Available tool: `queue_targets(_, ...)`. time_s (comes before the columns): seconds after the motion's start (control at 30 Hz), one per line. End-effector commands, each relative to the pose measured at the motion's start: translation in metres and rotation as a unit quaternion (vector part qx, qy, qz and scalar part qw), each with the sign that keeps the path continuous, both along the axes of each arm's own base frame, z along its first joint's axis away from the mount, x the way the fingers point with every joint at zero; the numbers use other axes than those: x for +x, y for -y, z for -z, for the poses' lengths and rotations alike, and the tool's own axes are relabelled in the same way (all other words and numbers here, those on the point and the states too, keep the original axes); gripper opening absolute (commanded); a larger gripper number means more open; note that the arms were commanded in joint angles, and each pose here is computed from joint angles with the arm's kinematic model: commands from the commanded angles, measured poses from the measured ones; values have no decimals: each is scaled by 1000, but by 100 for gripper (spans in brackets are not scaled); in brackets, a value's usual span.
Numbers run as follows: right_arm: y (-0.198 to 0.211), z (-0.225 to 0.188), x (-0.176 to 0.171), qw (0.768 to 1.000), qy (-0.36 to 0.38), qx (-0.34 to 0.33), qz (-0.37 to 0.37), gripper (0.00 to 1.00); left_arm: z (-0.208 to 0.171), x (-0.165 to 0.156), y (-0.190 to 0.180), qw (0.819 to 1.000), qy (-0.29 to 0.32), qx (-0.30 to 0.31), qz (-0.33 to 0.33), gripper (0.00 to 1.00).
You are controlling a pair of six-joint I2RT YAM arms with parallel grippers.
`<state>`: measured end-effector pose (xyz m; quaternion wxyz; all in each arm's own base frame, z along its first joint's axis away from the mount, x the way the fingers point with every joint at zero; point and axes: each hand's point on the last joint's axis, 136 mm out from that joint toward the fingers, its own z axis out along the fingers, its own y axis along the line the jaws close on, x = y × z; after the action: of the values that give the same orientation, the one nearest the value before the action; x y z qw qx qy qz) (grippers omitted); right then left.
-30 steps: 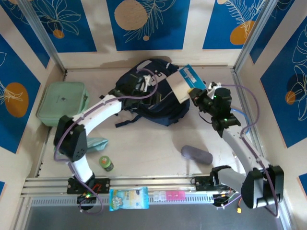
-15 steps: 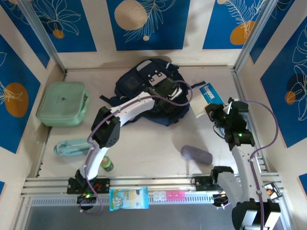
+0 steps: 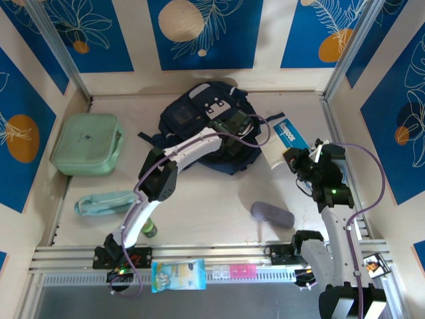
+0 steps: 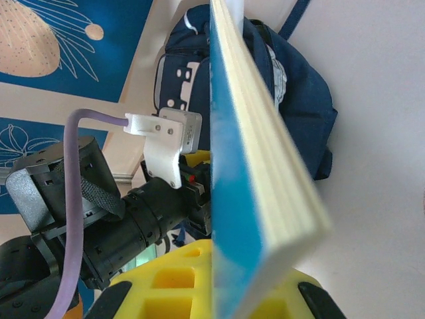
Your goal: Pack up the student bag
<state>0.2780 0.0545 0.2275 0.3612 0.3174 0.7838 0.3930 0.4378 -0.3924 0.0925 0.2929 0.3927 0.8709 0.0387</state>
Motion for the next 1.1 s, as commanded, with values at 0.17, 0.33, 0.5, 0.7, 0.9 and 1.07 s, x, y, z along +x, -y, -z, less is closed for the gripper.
queue_targets(0.17,8,3,-9,1000,0,-20,16,0,-29,2,-11,1000,15,-1,-16,0)
queue_targets(0.33,15,4,-15,999,-3,-41,28,0,-92,-2,-12,997,48,-60,-25,0)
queue_targets(0.5,15,-1,-18,999,11,-48,23,0,-149,-10,-19,988,95,-120,-32,0)
queue_targets(0.7,-19,-10,-11,996,46,0,-71,0,-204,-17,-29,970,152,-184,-37,0)
queue_targets(0.9,-54,-1,-4,990,40,36,-127,0,-236,-22,-30,957,175,-229,-35,0)
queue_targets(1.07,-85,10,9,987,29,44,-154,0,-244,-26,-30,953,172,-247,-36,0)
